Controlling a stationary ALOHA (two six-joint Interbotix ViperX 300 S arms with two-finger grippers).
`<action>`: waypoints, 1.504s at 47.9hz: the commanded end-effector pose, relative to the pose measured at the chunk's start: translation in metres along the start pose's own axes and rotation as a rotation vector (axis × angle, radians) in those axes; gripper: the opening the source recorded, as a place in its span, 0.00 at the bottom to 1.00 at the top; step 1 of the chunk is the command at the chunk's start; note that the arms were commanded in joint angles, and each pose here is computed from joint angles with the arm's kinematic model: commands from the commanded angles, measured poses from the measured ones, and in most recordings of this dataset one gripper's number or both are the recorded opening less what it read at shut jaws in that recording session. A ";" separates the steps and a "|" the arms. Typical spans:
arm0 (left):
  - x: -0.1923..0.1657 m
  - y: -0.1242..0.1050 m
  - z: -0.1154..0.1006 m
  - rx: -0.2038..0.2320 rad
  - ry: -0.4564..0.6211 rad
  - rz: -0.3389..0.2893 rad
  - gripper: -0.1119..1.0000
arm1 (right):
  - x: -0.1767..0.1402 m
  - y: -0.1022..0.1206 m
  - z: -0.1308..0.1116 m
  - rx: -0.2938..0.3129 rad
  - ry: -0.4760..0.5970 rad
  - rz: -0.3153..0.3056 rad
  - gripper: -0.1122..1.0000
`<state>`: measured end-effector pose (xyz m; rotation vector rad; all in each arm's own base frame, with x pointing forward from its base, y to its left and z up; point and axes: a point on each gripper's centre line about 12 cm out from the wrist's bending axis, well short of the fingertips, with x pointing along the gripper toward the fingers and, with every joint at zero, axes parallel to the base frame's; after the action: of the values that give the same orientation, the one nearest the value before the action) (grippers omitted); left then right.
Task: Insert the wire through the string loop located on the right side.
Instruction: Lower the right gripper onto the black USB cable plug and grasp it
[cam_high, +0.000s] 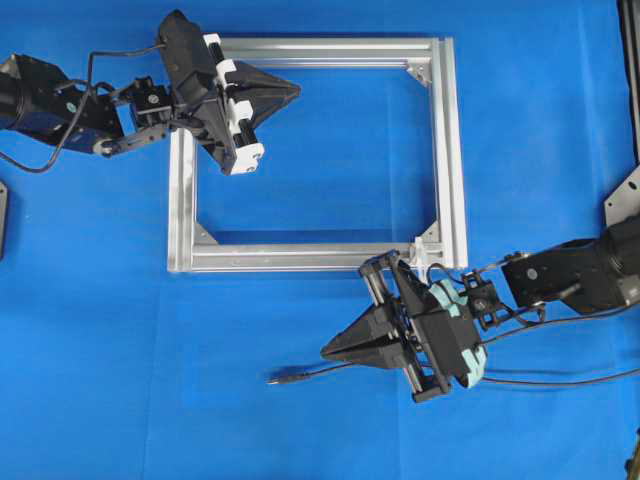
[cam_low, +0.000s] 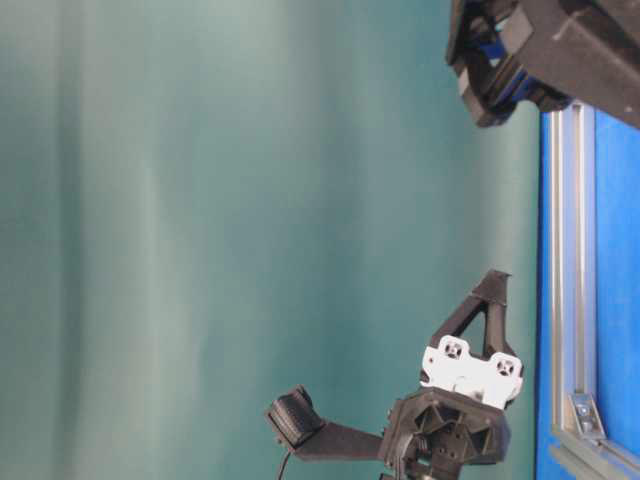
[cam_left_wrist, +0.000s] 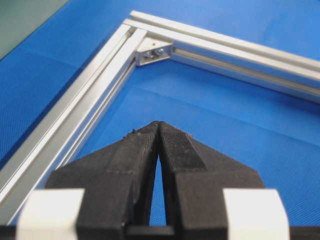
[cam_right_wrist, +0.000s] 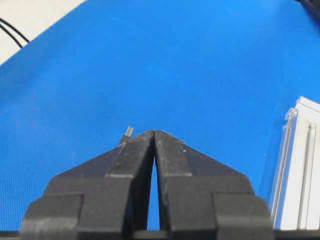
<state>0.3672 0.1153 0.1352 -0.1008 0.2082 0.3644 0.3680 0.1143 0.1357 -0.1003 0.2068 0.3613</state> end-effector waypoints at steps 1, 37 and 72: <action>-0.003 -0.006 0.019 0.032 -0.058 -0.025 0.10 | -0.001 0.003 0.021 -0.002 -0.059 0.006 0.10; -0.004 -0.006 0.019 0.028 -0.058 -0.025 0.10 | 0.000 0.008 0.020 0.068 -0.034 0.021 0.36; -0.002 -0.006 0.020 0.026 -0.059 -0.026 0.10 | 0.021 0.016 -0.009 0.162 0.051 -0.017 0.88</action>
<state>0.3682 0.1120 0.1414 -0.0722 0.1956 0.3427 0.3731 0.1314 0.1150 0.0346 0.3107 0.3259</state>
